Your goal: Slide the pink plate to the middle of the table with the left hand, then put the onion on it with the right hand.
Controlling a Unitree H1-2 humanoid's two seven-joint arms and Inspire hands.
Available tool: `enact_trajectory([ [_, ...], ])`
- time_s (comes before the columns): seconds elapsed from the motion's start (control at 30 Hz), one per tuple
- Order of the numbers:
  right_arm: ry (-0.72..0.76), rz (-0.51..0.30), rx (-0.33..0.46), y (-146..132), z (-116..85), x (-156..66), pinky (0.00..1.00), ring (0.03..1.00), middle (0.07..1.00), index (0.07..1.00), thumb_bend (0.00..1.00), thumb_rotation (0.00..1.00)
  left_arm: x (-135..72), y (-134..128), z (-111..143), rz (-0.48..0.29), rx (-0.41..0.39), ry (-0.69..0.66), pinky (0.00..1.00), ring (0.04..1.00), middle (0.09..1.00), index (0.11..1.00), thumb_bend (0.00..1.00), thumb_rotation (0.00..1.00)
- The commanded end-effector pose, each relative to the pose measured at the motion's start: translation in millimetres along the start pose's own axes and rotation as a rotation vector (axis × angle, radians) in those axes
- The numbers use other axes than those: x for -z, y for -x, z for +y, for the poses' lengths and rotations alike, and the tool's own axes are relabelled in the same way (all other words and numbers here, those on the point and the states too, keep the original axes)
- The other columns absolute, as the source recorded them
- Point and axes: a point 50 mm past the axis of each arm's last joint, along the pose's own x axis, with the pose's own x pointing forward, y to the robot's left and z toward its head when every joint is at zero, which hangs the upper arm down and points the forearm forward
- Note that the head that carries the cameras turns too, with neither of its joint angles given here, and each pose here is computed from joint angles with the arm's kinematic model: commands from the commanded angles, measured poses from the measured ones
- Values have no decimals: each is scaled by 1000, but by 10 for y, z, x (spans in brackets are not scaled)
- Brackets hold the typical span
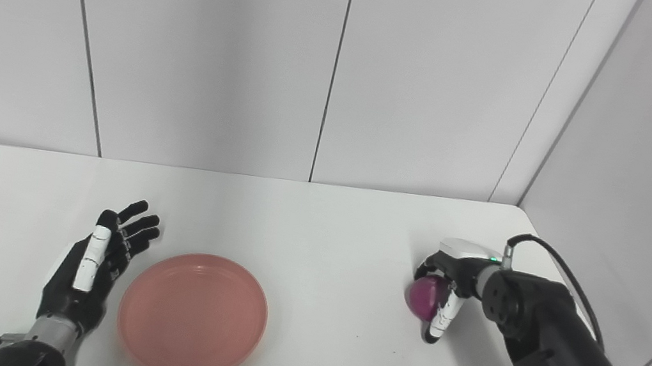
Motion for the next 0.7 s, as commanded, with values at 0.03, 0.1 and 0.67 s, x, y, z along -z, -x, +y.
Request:
enact_trajectory([
  [0.03,24,-41,79,42,-156,-13,637,784,846,770,972,115,509,247,91,229,-51,36,919,828,807,816,813,878],
  [0.1,25,-47,91,41,-134,-16,635,779,838,766,959,112,511,250,89,231,-51,36,920,826,806,818,814,878],
  [0.67,55,-58,71,14,-95,-12,574,659,726,740,897,101,529,256,84,236,-57,44,912,819,800,812,806,875],
])
